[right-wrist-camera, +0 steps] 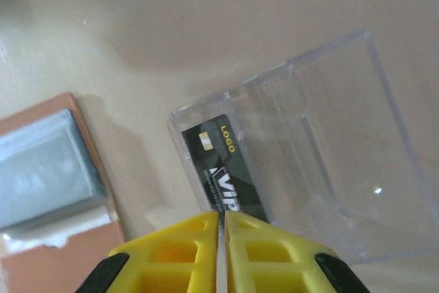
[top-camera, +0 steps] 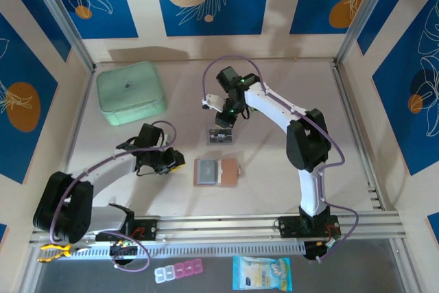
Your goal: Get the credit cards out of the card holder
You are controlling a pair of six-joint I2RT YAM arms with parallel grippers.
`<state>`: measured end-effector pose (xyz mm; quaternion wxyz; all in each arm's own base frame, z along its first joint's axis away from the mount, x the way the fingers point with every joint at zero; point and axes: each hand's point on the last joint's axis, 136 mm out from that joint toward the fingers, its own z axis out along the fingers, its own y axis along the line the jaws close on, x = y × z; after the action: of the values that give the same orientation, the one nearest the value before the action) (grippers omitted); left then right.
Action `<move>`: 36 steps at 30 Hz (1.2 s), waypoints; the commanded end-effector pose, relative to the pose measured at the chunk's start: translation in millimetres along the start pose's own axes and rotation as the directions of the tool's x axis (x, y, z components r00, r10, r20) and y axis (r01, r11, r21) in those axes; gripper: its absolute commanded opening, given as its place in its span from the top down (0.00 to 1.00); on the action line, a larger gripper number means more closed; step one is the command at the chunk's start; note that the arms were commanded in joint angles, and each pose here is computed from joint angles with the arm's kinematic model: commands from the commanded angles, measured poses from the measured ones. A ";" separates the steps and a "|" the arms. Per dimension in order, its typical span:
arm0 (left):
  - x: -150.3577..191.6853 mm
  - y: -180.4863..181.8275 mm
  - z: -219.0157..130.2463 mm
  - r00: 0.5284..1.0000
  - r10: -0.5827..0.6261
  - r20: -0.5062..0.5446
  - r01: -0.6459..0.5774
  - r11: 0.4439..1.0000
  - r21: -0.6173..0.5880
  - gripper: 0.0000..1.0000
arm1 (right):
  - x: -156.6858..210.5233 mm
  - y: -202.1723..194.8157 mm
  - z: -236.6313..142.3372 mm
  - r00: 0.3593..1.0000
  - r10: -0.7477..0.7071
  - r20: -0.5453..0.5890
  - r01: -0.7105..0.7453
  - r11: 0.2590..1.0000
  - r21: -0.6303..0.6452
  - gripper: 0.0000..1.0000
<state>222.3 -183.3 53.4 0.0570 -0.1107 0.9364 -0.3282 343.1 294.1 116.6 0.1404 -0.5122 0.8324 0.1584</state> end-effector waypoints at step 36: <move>37.9 -6.2 43.3 0.993 0.061 -0.103 -0.068 0.995 -0.068 0.97 | 54.3 131.5 34.5 0.535 0.843 -0.061 -0.822 0.502 -0.270 0.62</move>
<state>203.6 -227.2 25.0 0.0240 -0.0648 0.9491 -0.3074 210.5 312.7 71.6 0.0171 -0.0622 0.9493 0.3078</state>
